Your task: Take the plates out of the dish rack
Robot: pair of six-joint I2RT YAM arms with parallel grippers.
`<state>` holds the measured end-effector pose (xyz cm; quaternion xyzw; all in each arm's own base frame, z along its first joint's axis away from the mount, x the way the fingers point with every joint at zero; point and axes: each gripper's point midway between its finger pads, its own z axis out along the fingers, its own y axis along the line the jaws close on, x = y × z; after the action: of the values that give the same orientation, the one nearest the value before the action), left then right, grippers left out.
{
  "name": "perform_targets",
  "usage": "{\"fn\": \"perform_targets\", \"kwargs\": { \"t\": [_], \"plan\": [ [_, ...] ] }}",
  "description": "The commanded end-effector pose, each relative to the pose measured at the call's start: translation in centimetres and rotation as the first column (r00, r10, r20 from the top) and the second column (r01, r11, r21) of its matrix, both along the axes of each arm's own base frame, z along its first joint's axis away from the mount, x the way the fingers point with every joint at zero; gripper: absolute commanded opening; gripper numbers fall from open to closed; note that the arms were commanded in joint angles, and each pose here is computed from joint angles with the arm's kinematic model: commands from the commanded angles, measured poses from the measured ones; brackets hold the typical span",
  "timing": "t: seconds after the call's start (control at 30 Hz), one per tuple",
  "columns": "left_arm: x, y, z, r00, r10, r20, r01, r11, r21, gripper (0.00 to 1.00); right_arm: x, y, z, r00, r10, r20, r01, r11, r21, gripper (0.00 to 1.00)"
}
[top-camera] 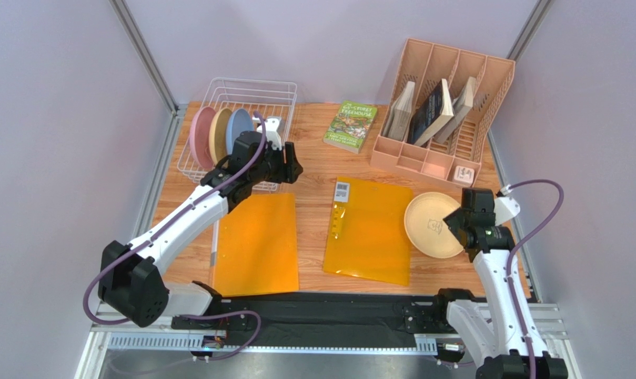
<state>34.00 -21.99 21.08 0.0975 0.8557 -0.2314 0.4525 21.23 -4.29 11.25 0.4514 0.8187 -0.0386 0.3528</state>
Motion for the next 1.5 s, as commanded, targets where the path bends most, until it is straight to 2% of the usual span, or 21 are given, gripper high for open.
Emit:
{"fn": "perform_targets", "kwargs": {
  "t": [0.0, 0.17, 0.3, 0.37, 0.53, 0.73, 0.8, 0.97, 1.07, 1.1, 1.3, 1.47],
  "plan": [
    [1.8, 2.1, 0.7, 0.996, 0.083, 0.022, -0.083, 0.997, 0.008, 0.65, 4.3, 1.6, 6.5, 0.96, 0.182, 0.211, -0.179, 0.983, -0.034, 0.55],
    [2.6, 3.4, 0.2, 0.994, 0.106, 0.035, -0.107, 0.993, 0.046, 0.65, 6.6, 3.9, 7.9, 0.911, 0.359, 0.201, -0.362, 0.932, -0.027, 0.58],
    [3.0, 4.1, -0.1, 0.99, 0.14, 0.03, -0.142, 0.987, 0.073, 0.65, 7.8, 7.7, 6.2, 0.837, 0.523, 0.162, -0.534, 0.845, 0.03, 0.59],
    [3.3, 4.9, -0.1, 0.982, 0.186, 0.038, -0.189, 0.978, 0.086, 0.65, 8.5, 9.6, 6.1, 0.79, 0.584, 0.185, -0.599, 0.8, 0.033, 0.6],
    [5.1, 9.0, -0.2, 0.931, 0.359, 0.064, -0.364, 0.922, 0.13, 0.7, 9.7, 11.7, 5.7, 0.735, 0.653, 0.181, -0.667, 0.745, 0.019, 0.61],
    [7.7, 11.4, -0.6, 0.898, 0.431, 0.085, -0.439, 0.873, 0.213, 0.7, 10.9, 14.1, 5.8, 0.647, 0.733, 0.21, -0.756, 0.653, 0.05, 0.62],
    [7.9, 11.1, -0.8, 0.901, 0.427, 0.076, -0.434, 0.877, 0.209, 0.69, 11.1, 14.5, 4.9, 0.637, 0.752, 0.172, -0.77, 0.634, 0.078, 0.62],
    [8.1, 10.2, -1.6, 0.913, 0.406, 0.048, -0.408, 0.894, 0.186, 0.69, 10.5, 17.0, 2.4, 0.539, 0.828, 0.156, -0.841, 0.515, 0.169, 0.62],
    [8.1, 9.6, -1.7, 0.922, 0.386, 0.035, -0.386, 0.907, 0.17, 0.68, 10.4, 18.3, 0.3, 0.505, 0.855, 0.116, -0.855, 0.477, 0.204, 0.62],
    [8.1, 9.6, -1.7, 0.923, 0.384, 0.035, -0.384, 0.908, 0.167, 0.67, 10.4, 18.3, -0.8, 0.509, 0.857, 0.085, -0.847, 0.48, 0.228, 0.62],
    [7.9, 9.5, -0.9, 0.928, 0.37, 0.043, -0.372, 0.914, 0.161, 0.67, 9.7, 21.3, -4.6, 0.421, 0.907, -0.013, -0.864, 0.405, 0.298, 0.62],
    [7.7, 9.9, -0.2, 0.925, 0.374, 0.068, -0.38, 0.909, 0.174, 0.68, 9.2, 22.3, -7.8, 0.401, 0.912, -0.082, -0.838, 0.402, 0.37, 0.62]
  ]
}}
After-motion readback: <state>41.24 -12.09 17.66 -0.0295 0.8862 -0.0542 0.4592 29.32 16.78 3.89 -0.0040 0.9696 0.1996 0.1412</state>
